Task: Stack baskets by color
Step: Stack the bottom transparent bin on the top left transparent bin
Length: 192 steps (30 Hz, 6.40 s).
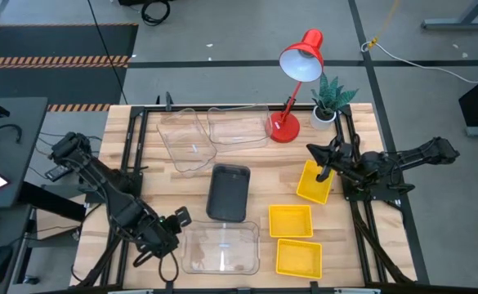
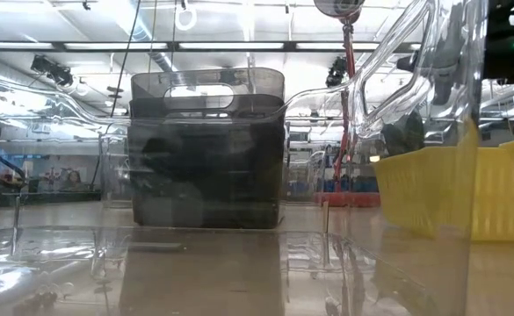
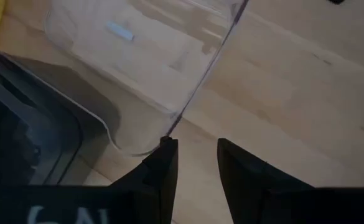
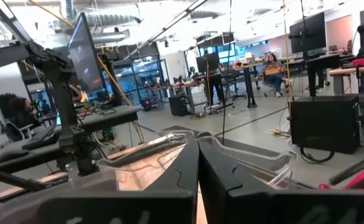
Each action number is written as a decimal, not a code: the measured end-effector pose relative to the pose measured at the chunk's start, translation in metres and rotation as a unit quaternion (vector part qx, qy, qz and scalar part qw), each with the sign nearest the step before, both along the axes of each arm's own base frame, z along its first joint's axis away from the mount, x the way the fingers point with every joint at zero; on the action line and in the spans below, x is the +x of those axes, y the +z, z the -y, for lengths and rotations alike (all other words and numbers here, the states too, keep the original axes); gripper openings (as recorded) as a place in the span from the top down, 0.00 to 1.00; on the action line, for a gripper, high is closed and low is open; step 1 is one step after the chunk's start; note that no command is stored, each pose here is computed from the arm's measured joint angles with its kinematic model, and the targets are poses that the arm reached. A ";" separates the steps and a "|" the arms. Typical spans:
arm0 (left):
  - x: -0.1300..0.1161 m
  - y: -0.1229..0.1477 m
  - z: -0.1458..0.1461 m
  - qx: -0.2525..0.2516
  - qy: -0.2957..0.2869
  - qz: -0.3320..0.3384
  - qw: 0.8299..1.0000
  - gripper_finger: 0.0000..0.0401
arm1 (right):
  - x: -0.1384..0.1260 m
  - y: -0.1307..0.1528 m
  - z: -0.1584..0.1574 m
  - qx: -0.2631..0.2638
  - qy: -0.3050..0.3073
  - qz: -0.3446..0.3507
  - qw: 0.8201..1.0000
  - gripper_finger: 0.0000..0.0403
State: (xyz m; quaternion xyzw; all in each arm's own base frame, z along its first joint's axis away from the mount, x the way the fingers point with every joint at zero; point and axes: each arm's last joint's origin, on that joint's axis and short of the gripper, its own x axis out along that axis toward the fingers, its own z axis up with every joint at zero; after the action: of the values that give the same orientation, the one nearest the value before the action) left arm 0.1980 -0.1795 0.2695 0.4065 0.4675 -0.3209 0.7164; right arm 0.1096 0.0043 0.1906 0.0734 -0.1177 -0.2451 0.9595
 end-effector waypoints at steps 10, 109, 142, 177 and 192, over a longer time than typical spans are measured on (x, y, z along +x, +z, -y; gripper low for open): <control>0.012 -0.006 0.006 0.012 -0.052 0.025 0.998 0.67 | 0.000 -0.001 0.000 0.007 0.002 -0.002 1.000 0.97; 0.063 0.125 -0.044 -0.133 0.110 0.002 0.985 0.99 | 0.002 -0.009 -0.001 0.033 0.014 -0.022 0.999 0.97; 0.075 0.052 -0.235 -0.107 0.693 -0.083 0.708 0.97 | 0.002 -0.009 -0.001 0.045 0.016 -0.017 0.999 0.97; 0.069 -0.040 -0.241 -0.092 0.650 -0.120 0.745 0.53 | 0.002 -0.009 -0.001 0.045 0.016 -0.017 0.999 0.97; 0.069 -0.008 -0.240 -0.079 0.651 -0.138 0.742 0.46 | 0.002 -0.009 -0.001 0.052 0.017 -0.013 0.998 0.97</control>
State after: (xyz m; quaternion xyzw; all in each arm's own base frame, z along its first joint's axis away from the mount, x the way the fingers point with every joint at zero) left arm 0.2665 0.0608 0.2611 -0.1037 0.6854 0.1356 0.7078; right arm 0.1117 0.0051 0.1818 0.1224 -0.0907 -0.2351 0.9600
